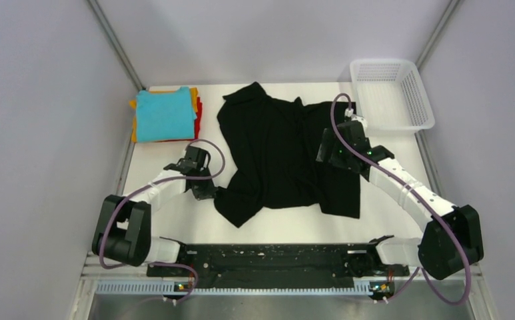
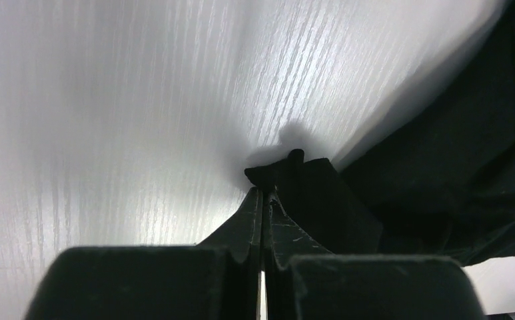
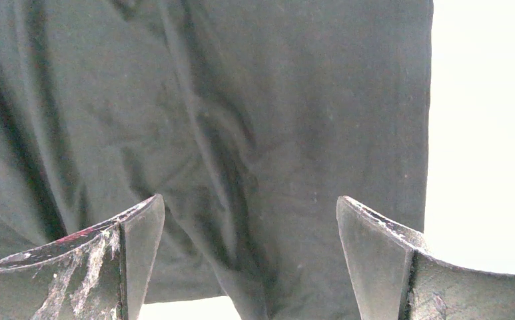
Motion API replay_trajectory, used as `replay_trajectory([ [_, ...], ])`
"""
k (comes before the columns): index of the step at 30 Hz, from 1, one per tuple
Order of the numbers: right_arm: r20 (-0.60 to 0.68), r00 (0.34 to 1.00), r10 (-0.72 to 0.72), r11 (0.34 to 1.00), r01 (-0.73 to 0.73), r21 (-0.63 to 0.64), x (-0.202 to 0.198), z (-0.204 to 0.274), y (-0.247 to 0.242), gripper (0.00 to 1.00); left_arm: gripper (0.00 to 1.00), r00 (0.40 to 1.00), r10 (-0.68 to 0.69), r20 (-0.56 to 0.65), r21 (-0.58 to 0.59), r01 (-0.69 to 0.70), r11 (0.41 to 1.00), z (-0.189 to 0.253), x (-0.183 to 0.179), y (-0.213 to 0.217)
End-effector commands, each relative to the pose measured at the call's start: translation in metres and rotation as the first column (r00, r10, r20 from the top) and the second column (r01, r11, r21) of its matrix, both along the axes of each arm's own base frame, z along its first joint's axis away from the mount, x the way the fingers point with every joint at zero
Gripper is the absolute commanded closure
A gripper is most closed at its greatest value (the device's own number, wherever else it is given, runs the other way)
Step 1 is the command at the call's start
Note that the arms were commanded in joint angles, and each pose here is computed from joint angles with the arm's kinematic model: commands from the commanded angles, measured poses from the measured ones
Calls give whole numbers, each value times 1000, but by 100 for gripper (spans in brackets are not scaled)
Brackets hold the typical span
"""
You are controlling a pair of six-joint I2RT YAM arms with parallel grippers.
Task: Fold and stack the t-shirts
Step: Flatten out the tshirt
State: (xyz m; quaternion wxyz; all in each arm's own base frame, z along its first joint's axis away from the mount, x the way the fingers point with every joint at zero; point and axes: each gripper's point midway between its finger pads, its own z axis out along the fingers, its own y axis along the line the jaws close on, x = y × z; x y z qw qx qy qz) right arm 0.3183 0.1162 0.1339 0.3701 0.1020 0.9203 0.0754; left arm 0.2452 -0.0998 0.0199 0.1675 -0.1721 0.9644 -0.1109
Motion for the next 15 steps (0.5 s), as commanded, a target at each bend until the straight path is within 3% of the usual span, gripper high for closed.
replay_trajectory([
  [1, 25, 998, -51, 999, 51, 14, -11, 6, -9, 1, 100, 999, 3, 39, 14, -4, 1000, 10, -3, 5],
  [9, -7, 999, -46, 999, 46, 18, -39, -6, -17, 1, 100, 992, 49, 112, -1, -50, 999, 33, -17, 12],
  [15, -141, 978, -151, 988, 144, -56, -88, -32, -47, 1, 100, 981, 103, 164, -125, -83, 989, 43, -25, -1],
])
